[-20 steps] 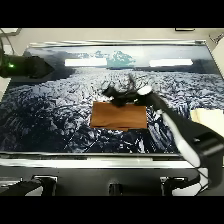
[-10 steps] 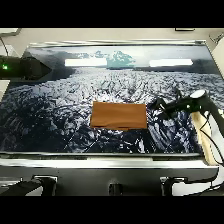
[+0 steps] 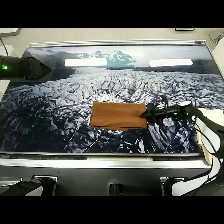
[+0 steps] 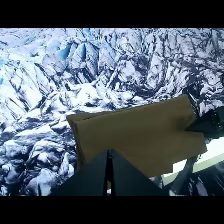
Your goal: Fold the clothes and pants, and hang the long-sleeved shirts on hangers.
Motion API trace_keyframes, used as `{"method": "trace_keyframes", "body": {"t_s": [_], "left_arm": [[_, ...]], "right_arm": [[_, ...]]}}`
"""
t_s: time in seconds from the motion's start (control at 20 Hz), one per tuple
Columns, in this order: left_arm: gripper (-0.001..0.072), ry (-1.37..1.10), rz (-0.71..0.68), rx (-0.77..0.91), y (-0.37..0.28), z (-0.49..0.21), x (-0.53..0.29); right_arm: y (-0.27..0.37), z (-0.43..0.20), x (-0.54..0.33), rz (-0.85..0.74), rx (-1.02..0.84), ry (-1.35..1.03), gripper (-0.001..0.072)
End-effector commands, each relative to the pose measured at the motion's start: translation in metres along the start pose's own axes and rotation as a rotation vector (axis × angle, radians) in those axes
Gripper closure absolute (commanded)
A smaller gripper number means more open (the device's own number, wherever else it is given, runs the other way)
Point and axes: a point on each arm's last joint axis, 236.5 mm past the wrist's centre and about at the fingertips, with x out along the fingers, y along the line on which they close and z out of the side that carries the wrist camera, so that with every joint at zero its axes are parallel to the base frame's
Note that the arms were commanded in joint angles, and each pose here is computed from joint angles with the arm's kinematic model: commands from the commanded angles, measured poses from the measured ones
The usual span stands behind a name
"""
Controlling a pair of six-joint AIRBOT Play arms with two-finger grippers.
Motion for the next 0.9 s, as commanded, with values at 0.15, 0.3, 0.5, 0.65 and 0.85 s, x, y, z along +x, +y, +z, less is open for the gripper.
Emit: {"method": "trace_keyframes", "body": {"t_s": [0.15,0.3,0.5,0.65,0.85], "left_arm": [[0.0682,-0.001,-0.001,-0.001,0.0,0.0,0.0],[0.0683,-0.001,-0.001,-0.001,0.0,0.0,0.0],[0.0682,-0.001,-0.001,0.0,0.0,0.0,0.0],[0.0682,-0.002,-0.001,0.002,0.0,0.0,0.0],[0.0682,-0.001,-0.001,0.002,0.0,0.0,0.0]], "right_arm": [[0.044,0.021,-0.017,0.141,-0.036,-0.04,0.0672],[0.075,0.045,-0.071,0.203,-0.086,-0.064,0.0674],[0.079,0.096,-0.183,0.115,-0.093,-0.287,0.0674],[0.059,0.114,-0.277,-0.018,-0.054,-0.488,0.0674],[0.031,0.107,-0.388,-0.081,0.037,-0.718,0.0674]]}}
